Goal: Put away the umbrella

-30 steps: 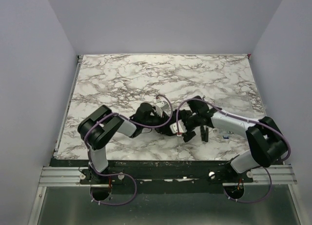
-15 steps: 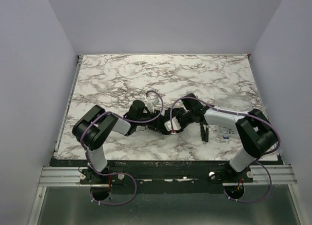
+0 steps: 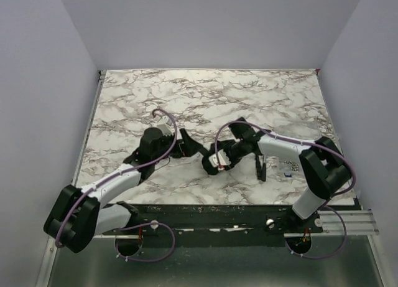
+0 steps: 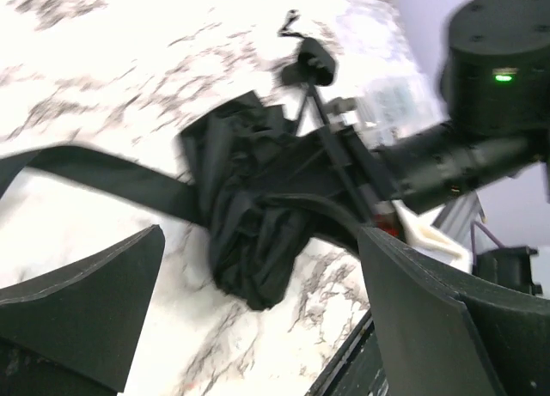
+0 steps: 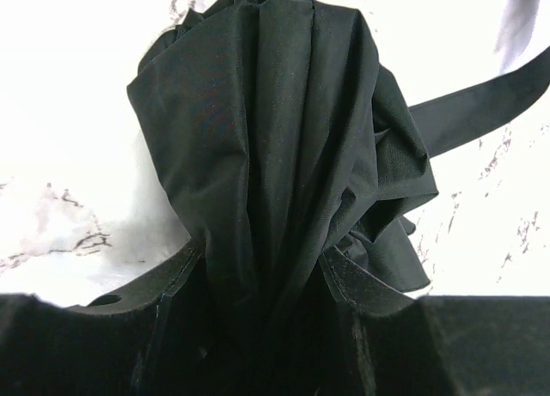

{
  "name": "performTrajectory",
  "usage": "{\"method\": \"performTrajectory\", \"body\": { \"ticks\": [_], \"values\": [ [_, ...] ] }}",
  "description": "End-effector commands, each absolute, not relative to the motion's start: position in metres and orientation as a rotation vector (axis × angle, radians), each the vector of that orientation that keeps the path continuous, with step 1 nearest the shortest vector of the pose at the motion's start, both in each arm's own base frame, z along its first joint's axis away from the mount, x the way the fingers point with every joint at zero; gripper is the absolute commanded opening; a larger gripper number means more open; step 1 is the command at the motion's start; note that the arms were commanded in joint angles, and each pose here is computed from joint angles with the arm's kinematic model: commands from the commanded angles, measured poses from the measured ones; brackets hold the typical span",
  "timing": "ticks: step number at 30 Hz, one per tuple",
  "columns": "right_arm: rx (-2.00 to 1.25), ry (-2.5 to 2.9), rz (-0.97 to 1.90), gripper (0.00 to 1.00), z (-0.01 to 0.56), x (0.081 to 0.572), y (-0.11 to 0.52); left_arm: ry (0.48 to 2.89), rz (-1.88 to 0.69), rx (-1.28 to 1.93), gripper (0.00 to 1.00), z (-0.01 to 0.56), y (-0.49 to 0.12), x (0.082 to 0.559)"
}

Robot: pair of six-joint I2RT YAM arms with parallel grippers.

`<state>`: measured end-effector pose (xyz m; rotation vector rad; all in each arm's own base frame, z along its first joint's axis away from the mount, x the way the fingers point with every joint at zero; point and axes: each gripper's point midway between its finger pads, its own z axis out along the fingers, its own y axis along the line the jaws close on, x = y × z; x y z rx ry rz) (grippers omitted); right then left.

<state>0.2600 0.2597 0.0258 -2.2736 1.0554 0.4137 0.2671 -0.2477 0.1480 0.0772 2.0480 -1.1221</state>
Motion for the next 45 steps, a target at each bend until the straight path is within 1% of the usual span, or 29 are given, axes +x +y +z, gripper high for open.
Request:
{"method": "performTrajectory", "body": {
  "ticks": [1,3,4,5,9,11,13,14,16,19,26,30,33,37,39,41,42,43,45],
  "values": [
    [-2.504,1.361,0.759,0.17,-0.025,0.164,0.203,2.302,-0.998,-0.38,0.9,0.063,-0.21,0.242],
    [-2.507,1.356,0.752,0.17,-0.027,0.163,0.206,2.311,-1.008,-0.477,0.71,0.051,-0.209,0.241],
    [-2.507,1.355,0.75,0.17,-0.027,0.162,0.207,2.322,-1.006,-0.488,0.67,0.046,-0.211,0.241],
    [-2.505,1.359,0.755,0.17,-0.028,0.161,0.207,2.34,-0.986,-0.517,0.65,0.042,-0.211,0.244],
    [-2.501,1.367,0.76,0.17,-0.028,0.159,0.207,2.396,-0.91,-0.556,0.63,0.032,-0.215,0.261],
    [-2.504,1.368,0.767,0.17,-0.027,0.155,0.206,2.422,-0.815,-0.597,0.61,0.028,-0.211,0.275],
    [-2.508,1.369,0.771,0.17,-0.026,0.152,0.203,2.446,-0.688,-0.653,0.45,0.025,-0.203,0.291],
    [-2.512,1.368,0.768,0.17,-0.026,0.151,0.202,2.438,-0.62,-0.679,0.43,0.027,-0.198,0.305],
    [-2.519,1.374,0.77,0.16,-0.025,0.149,0.199,2.465,-0.564,-0.711,0.39,0.028,-0.194,0.321],
    [-2.521,1.377,0.787,0.16,-0.022,0.145,0.198,2.488,-0.549,-0.685,0.38,0.039,-0.202,0.342],
    [-2.496,1.441,0.811,0.16,-0.02,0.143,0.202,2.542,-0.572,-0.601,0.38,0.058,-0.222,0.375],
    [-2.467,1.529,0.823,0.14,-0.021,0.148,0.206,2.509,-0.603,-0.508,0.38,0.084,-0.232,0.394],
    [-2.484,1.523,0.799,0.14,-0.023,0.152,0.206,2.391,-0.589,-0.364,0.42,0.126,-0.226,0.404],
    [-2.52,1.558,0.778,0.14,-0.021,0.156,0.211,2.143,-0.601,-0.091,0.59,0.194,-0.21,0.393],
    [-2.529,1.678,0.823,0.14,-0.019,0.155,0.216,1.996,-0.592,-0.038,0.72,0.222,-0.19,0.377],
    [-2.521,1.793,0.886,0.14,-0.02,0.155,0.222,1.863,-0.589,-0.057,0.88,0.236,-0.164,0.36],
    [-2.503,1.847,0.902,0.14,-0.02,0.157,0.226,1.806,-0.614,-0.058,0.93,0.237,-0.152,0.35],
    [-2.485,1.916,0.91,0.13,-0.024,0.157,0.227,1.739,-0.662,-0.042,0.96,0.247,-0.144,0.338],
    [-2.433,2.048,0.856,0.13,-0.035,0.164,0.228,1.649,-0.726,0.009,0.97,0.248,-0.128,0.314]
  ]
}}
